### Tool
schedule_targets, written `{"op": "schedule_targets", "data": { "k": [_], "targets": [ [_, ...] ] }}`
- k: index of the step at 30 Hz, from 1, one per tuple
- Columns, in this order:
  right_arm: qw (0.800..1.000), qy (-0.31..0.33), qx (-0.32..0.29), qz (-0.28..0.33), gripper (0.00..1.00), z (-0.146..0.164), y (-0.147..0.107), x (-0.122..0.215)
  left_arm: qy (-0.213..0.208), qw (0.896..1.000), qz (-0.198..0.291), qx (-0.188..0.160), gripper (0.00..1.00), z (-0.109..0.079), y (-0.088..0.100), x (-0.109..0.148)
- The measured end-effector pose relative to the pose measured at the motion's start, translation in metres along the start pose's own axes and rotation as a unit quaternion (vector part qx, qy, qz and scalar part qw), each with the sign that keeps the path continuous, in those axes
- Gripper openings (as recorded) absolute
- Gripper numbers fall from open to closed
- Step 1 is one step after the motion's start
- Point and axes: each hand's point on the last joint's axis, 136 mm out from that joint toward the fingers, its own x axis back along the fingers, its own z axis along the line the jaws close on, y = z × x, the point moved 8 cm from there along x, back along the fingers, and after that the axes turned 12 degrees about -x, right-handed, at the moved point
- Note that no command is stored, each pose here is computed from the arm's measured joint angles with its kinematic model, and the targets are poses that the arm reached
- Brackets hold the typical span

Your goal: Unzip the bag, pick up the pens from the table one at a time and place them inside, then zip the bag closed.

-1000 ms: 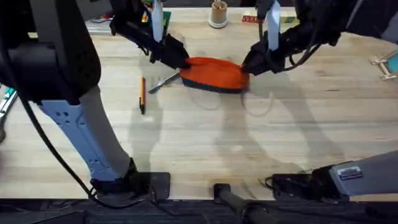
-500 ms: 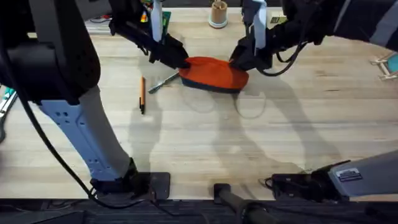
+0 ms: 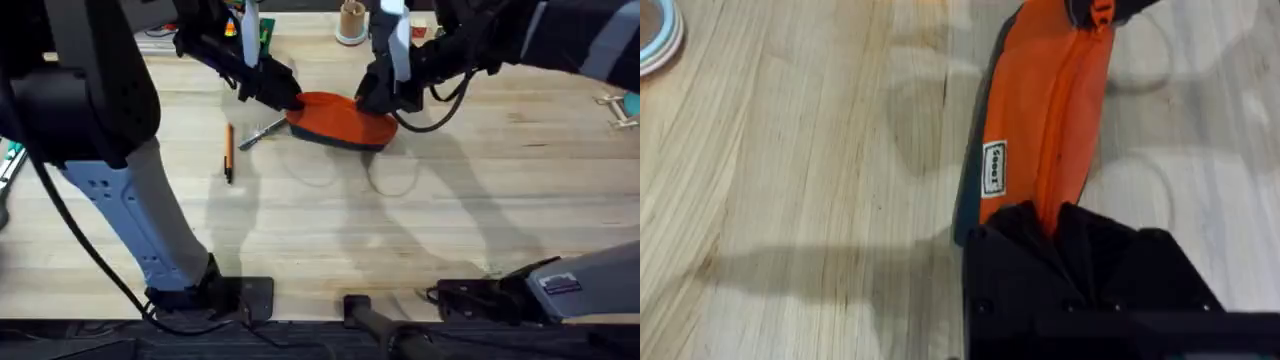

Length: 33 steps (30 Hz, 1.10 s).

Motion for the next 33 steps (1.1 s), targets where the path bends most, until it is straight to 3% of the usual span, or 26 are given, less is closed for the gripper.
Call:
{"op": "schedule_targets", "data": {
  "k": [33],
  "targets": [
    [0.994,-0.033,0.082,-0.061,0.031,0.004,0.043,-0.031,0.004,1.000,0.003,0.002,0.042,0.001,-0.003,0.003]
  ]
}}
